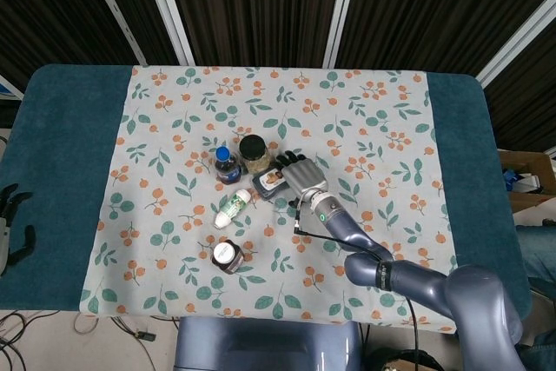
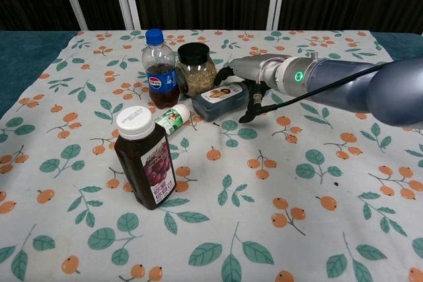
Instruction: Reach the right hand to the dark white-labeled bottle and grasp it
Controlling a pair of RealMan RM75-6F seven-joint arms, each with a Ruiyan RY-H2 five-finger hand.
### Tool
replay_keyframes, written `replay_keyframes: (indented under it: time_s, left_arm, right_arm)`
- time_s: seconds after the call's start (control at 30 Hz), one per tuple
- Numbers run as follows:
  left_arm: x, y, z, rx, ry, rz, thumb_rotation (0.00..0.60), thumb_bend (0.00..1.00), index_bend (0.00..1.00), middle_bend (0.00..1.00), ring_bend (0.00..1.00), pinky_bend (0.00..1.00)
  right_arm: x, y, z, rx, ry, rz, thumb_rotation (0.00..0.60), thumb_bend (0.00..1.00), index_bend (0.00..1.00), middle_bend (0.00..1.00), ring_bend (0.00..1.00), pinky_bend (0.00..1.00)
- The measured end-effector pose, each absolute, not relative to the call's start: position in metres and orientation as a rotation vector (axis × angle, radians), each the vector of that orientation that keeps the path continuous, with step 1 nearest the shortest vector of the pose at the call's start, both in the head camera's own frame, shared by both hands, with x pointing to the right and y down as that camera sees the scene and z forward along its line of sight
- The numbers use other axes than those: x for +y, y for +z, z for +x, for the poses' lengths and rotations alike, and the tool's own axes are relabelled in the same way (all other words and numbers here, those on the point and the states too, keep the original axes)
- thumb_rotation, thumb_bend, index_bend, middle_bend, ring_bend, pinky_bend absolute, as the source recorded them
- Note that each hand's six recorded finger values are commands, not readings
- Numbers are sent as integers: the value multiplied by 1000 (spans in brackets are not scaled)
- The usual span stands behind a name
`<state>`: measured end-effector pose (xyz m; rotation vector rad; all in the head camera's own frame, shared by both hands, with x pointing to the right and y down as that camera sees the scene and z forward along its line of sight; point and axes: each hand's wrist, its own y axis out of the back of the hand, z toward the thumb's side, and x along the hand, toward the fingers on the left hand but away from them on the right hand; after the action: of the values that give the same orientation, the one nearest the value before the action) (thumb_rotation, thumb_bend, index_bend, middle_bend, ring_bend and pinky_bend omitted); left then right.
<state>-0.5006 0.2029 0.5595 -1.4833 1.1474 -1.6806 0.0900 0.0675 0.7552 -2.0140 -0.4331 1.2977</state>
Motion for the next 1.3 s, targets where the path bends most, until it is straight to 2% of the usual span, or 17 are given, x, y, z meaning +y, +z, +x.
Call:
replay_keyframes:
  time_s: [0.1,0.3,0.43,0.53,0.9,1.3]
  left_arm:
    - [203,560,-502,1152,-1690,-1480,600,528,190,70,104,16]
    - [203,559,-504,1165,-1703,-1474,600,528,192,69,104,16]
    - [203,560,-504,1168,-1714,-1475,600,528,194,69,104,16]
    - [203,560,-504,1170,-1719,-1474,600,527,198,69,104,16]
    - [204,560,-505,1175,-1727,-1473,600,528,206,69,104,16]
    - [204,560,-504,1169,-1731,-1467,600,528,207,69,104,16]
  right_arm:
    - [67,756,83,-424,1289,-2014,600,257,127,194,84,176]
    - [67,758,74,-405,1281,-2009,600,304,264,352,250,175]
    - [66,757,75,-414,1284,-2003,600,369,396,470,386,187]
    - [65,755,77,-432,1280,-1999,600,408,479,518,436,218]
    - [60,746,91,-537,1282,-2023,600,416,526,530,449,221]
    - [38,686,145,-819,1238,-2269,600,415,526,529,448,221]
